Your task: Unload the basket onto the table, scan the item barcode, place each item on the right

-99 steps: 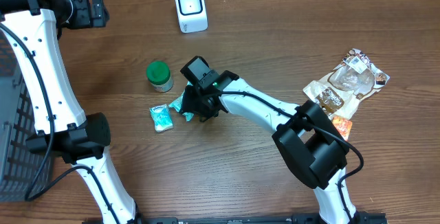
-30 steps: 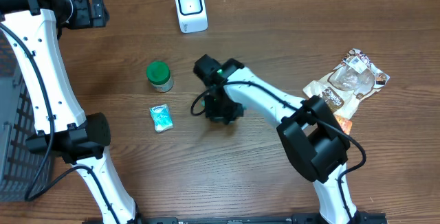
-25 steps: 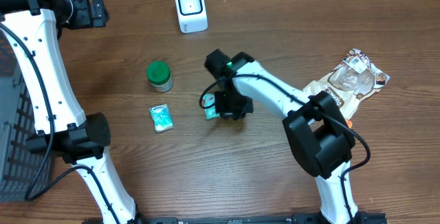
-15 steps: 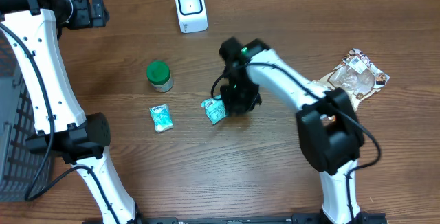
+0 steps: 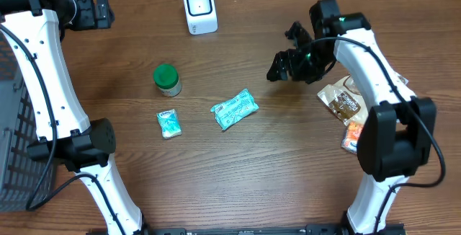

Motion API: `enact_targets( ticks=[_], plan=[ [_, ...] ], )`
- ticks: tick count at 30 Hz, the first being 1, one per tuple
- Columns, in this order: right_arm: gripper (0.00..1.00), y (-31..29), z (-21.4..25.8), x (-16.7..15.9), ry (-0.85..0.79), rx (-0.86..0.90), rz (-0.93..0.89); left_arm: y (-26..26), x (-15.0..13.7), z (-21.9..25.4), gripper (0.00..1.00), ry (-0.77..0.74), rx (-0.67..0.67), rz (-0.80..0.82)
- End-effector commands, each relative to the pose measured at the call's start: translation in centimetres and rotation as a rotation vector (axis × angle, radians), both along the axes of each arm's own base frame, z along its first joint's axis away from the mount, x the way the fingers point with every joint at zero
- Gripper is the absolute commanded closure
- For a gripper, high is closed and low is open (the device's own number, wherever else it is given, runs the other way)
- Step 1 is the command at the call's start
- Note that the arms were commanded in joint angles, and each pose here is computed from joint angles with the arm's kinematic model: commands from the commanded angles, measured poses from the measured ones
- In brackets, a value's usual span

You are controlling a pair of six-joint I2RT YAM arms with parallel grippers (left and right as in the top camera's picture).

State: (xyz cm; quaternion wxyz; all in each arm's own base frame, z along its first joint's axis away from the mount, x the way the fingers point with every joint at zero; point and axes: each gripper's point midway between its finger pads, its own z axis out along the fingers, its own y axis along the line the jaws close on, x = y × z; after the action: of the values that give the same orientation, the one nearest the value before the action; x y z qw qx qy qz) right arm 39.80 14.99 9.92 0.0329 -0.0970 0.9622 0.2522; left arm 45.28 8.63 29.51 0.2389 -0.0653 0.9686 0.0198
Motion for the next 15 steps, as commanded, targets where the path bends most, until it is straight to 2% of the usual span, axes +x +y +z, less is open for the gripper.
enact_targets(
  ticks=[1, 15],
  plan=[
    [0.17, 1.4, -2.6, -0.6, 0.042, 0.059, 0.063, -0.4, -0.5, 1.5, 0.00, -0.034, 0.015, -0.015],
    [0.16, 7.3, -7.8, -2.9, 0.189, 0.199, 0.152, -0.4, -0.5, 1.5, 0.00, -0.034, 0.015, -0.015]
  ],
)
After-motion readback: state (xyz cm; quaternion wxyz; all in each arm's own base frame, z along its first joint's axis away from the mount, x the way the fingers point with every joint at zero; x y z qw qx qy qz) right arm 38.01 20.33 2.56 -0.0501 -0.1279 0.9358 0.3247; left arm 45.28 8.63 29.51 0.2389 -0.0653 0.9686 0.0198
